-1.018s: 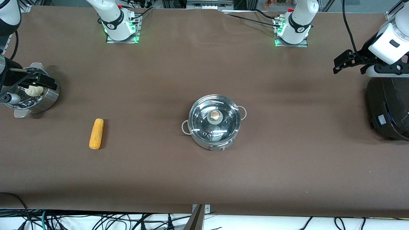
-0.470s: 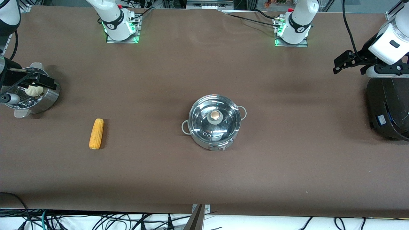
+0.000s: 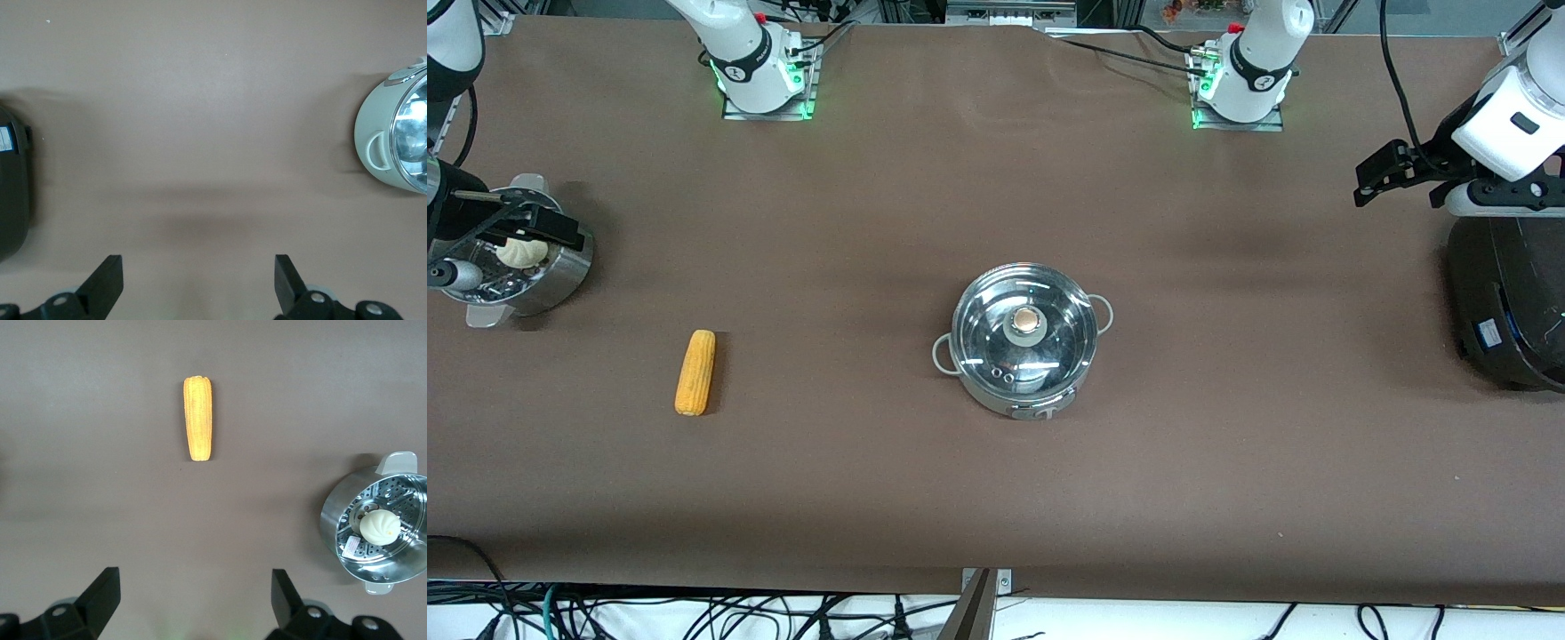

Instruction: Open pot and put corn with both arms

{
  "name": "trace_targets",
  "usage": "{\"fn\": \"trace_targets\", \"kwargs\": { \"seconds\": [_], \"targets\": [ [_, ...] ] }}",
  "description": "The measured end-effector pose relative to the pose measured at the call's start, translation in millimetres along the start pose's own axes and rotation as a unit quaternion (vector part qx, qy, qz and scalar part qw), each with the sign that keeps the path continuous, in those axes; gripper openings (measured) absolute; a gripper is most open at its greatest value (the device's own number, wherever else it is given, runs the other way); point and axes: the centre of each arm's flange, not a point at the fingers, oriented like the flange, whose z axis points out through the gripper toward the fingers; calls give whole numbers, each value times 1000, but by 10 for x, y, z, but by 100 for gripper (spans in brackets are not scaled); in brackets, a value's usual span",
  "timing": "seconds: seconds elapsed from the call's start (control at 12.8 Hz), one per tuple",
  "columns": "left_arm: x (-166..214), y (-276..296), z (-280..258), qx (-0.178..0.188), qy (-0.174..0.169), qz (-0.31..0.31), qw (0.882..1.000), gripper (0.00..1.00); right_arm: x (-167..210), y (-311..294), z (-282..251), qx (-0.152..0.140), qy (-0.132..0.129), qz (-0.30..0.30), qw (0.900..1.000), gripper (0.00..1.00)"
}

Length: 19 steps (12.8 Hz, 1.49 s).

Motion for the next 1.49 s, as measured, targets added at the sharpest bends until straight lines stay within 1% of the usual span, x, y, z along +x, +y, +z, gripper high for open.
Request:
{"fn": "trace_targets", "kwargs": {
  "seconds": [0.23,0.7,0.86,1.02,1.17,1.33,1.49],
  "targets": [
    [-10,-1,13,0,-6,0,1000,100,0,2,0,0,0,0,1000,100],
    [-25,7,122,2,-37,2,999,100,54,76,64,1,0,7,1000,100],
    [45,127,326,4,-64,14,998,100,182,69,228,1,-2,5,1000,100],
    [105,455,489,2,-79,43,996,100,321,46,410,1,-3,0,1000,100],
    [151,1005,516,5,-78,91,993,100,532,11,723,2,-4,-4,1000,100],
    [194,1574,549,7,-74,138,988,100,824,-21,1238,4,-6,-12,1000,100],
    [268,1991,732,10,-84,169,982,100,1048,-77,1770,6,-15,-17,1000,100]
  ]
}}
